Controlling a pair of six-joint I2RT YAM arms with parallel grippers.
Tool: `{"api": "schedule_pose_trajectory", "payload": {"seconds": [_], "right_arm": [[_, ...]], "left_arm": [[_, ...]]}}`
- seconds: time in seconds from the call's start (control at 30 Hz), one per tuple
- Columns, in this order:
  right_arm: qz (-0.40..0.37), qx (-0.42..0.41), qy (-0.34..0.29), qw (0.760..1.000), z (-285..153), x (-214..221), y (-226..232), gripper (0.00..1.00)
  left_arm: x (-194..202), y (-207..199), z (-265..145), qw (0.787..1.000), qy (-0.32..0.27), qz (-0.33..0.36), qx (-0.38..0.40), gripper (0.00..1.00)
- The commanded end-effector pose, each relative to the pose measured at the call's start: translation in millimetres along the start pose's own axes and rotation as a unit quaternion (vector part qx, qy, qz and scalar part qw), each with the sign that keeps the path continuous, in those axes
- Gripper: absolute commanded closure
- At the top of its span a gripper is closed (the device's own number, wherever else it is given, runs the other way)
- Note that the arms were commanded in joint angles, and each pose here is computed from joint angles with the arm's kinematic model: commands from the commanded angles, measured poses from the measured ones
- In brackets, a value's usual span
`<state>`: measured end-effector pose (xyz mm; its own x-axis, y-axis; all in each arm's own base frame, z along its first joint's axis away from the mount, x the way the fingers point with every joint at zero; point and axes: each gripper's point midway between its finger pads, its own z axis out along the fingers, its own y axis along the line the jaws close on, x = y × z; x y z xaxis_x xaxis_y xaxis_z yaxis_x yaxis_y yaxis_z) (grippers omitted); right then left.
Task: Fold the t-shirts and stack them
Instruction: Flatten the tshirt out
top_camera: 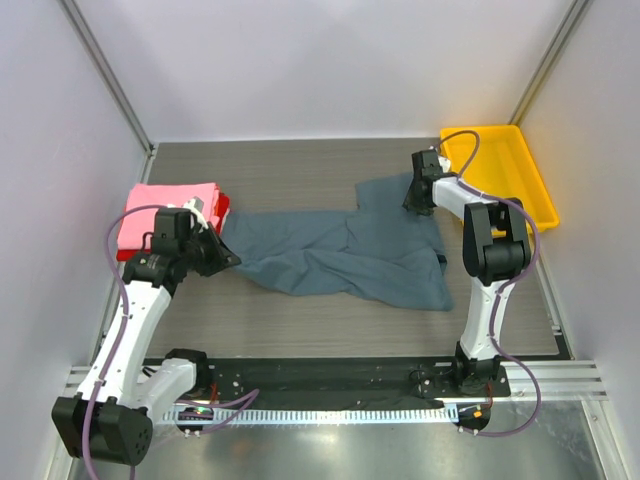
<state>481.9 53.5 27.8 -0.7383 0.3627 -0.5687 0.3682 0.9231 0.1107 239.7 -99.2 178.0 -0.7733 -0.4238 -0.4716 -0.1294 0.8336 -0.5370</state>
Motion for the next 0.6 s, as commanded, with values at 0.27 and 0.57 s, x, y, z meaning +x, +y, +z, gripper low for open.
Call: {"api": "schedule_pose_trajectory", "payload": {"seconds": [0.27, 0.57], "right_arm": [[0.001, -0.026, -0.009, 1.000, -2.5, -10.7, 17.0, 0.62], [0.002, -0.046, -0.005, 0.999, -8.4, -9.8, 23.6, 0.76]], "left_arm": [[-6.1, -11.1, -10.5, 1.000, -0.011, 0.020, 0.019, 1.00], [-3.0, -7.7, -8.6, 1.000, -0.007, 0.023, 0.015, 1.00]]}}
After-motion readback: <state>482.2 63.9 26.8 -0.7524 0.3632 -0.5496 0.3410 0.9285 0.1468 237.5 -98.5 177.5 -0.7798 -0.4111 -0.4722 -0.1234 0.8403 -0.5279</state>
